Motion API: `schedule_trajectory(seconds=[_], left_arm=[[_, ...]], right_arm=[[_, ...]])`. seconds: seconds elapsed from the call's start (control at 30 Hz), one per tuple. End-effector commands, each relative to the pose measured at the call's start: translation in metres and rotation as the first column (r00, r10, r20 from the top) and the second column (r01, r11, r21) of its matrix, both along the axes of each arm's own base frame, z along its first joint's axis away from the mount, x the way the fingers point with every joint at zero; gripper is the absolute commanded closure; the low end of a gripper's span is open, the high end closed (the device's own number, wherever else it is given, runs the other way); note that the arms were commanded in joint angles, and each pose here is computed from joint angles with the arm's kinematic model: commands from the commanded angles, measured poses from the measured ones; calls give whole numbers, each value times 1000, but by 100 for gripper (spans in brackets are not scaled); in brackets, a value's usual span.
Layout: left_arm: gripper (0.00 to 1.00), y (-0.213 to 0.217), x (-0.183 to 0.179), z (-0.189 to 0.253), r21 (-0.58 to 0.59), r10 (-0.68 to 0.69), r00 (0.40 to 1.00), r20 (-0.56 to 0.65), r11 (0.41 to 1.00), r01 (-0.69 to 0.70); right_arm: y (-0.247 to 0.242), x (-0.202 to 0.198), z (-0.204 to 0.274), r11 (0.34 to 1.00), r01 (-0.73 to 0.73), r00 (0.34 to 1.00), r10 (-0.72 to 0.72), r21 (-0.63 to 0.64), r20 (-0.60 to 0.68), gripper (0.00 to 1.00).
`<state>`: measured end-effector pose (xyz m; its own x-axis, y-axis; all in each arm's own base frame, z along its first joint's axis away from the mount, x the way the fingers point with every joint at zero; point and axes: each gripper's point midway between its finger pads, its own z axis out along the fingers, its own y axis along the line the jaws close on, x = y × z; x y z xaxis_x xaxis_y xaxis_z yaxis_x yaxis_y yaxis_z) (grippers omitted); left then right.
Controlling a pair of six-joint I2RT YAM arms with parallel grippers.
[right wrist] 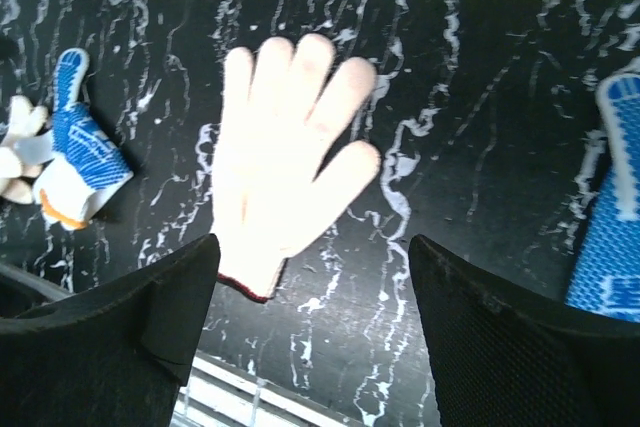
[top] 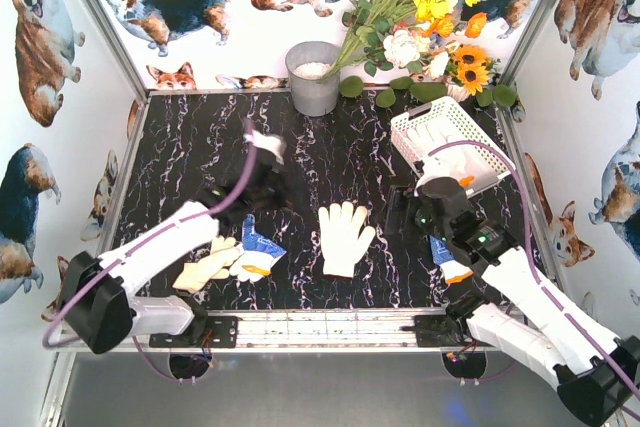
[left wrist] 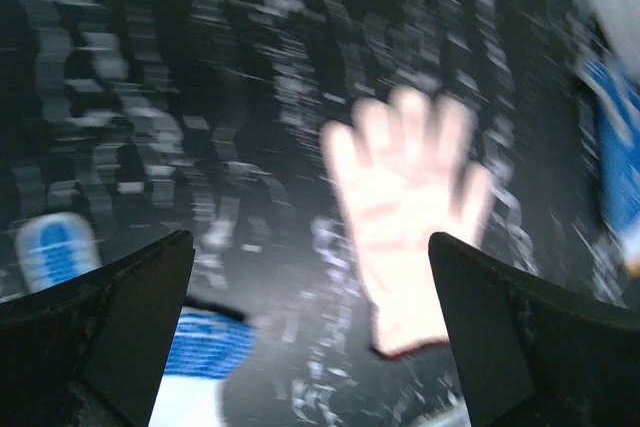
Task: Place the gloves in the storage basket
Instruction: Pick up the glove from the center of the board.
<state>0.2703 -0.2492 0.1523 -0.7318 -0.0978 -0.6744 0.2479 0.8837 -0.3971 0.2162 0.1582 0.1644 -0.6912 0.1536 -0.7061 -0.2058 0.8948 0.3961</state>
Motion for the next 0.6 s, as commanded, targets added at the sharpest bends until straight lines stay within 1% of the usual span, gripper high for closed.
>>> schedule_trajectory(seconds=[0.0, 0.1, 0.17, 0.23, 0.3, 0.33, 0.43, 0.57], left_arm=[[4, 94, 16, -15, 154, 251, 963, -97, 960, -235], [1, 149, 21, -17, 229, 431, 894, -126, 889, -396], [0, 179, 14, -16, 273, 551, 821, -148, 821, -501], [0, 198, 7, -14, 303, 650, 745, -147, 747, -592], [0, 214, -2, -17, 322, 737, 657, -158, 667, -672], [0, 221, -7, -21, 337, 761, 628, -166, 642, -689], [0, 228, -17, -38, 351, 801, 564, -202, 597, -721], [10, 219, -34, -63, 326, 814, 501, -292, 578, -748]], right_arm=[[-27, 4, 16, 994, 18, 998, -10, -111, 64, 20], [-37, 3, 14, 991, 56, 997, -49, -121, 58, 17], [-41, 1, 11, 990, 80, 996, -75, -119, 45, 16], [-45, -1, 6, 988, 100, 995, -99, -119, 19, 14], [-47, -4, 0, 987, 107, 994, -109, -117, -9, 14], [-47, -5, -1, 987, 113, 993, -116, -112, -20, 14], [-46, -7, -5, 988, 131, 990, -136, -87, -48, 14], [-39, -9, -9, 992, 120, 991, -123, -48, -61, 14]])
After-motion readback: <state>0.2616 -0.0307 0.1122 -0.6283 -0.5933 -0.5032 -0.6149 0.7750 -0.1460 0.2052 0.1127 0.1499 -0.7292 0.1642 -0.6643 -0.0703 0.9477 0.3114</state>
